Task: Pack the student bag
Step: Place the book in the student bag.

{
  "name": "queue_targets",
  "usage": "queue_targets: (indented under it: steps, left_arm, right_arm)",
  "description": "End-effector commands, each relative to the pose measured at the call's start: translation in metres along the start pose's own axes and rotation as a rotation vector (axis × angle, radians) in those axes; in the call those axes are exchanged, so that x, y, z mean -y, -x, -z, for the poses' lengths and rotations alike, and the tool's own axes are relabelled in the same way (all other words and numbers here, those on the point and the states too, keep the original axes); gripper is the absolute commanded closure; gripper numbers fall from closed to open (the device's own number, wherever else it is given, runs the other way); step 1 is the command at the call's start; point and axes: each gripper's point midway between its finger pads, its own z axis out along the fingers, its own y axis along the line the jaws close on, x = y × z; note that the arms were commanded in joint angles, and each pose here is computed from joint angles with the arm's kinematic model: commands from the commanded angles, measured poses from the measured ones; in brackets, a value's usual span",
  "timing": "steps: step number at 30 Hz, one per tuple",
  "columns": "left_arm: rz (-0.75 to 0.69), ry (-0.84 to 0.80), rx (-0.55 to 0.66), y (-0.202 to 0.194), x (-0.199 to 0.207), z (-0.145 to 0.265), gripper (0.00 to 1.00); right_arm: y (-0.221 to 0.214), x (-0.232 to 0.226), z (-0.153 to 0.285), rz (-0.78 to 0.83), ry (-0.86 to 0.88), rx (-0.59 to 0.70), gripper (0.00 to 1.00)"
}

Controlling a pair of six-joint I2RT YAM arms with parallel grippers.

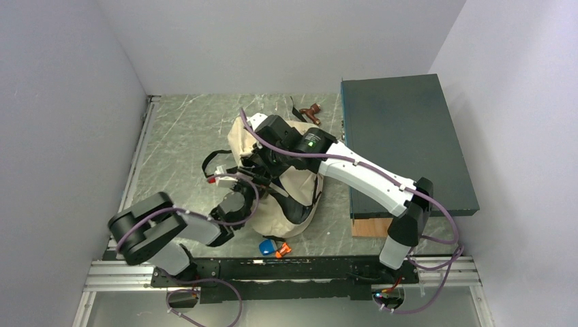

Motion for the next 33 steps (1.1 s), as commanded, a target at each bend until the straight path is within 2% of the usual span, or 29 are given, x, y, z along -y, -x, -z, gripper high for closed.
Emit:
queue_targets:
  steps: [1, 5, 9, 13, 16, 18, 20, 23, 26, 30, 33]
  left_arm:
    - [0.104, -0.110, -0.060, 0.015, 0.027, 0.037, 0.00]
    - [0.001, -0.109, -0.148, 0.019, 0.025, 0.063, 0.00]
    - [-0.170, -0.058, -0.261, 0.022, 0.033, 0.086, 0.00]
    - [-0.270, -0.042, -0.318, 0.036, 0.026, 0.114, 0.00]
    - [-0.219, -0.082, -0.339, 0.036, 0.026, 0.119, 0.00]
    - [-0.167, -0.112, -0.339, 0.031, 0.029, 0.112, 0.05]
    - [-0.172, -0.083, -0.365, 0.023, 0.027, 0.103, 0.08]
    - [-0.255, -0.085, -0.409, 0.013, 0.033, 0.093, 0.24]
    - [-0.258, -0.063, -0.402, 0.014, 0.023, 0.095, 0.38]
    - [-0.160, -0.030, -0.378, 0.020, -0.003, 0.110, 0.42]
    - [-0.148, -0.005, -0.421, 0.017, -0.017, 0.123, 0.42]
  right_arm:
    - [0.044, -0.009, 0.038, -0.056, 0.092, 0.207, 0.91]
    - [0.045, -0.012, 0.037, -0.066, 0.119, 0.206, 0.86]
    - [0.039, -0.011, 0.030, -0.067, 0.113, 0.182, 0.76]
    - [0.030, -0.011, 0.022, -0.063, 0.112, 0.154, 0.50]
    - [0.018, -0.011, 0.016, -0.047, 0.120, 0.124, 0.40]
    - [0.011, -0.011, 0.013, -0.042, 0.120, 0.115, 0.35]
    - [0.003, -0.009, 0.012, -0.048, 0.116, 0.099, 0.32]
    - [-0.015, -0.010, 0.016, -0.043, 0.122, 0.070, 0.29]
    - [-0.036, -0.010, 0.020, -0.016, 0.106, 0.055, 0.25]
    - [-0.056, -0.014, 0.019, 0.019, 0.111, 0.063, 0.21]
    - [-0.066, -0.022, 0.017, 0.079, 0.112, 0.090, 0.21]
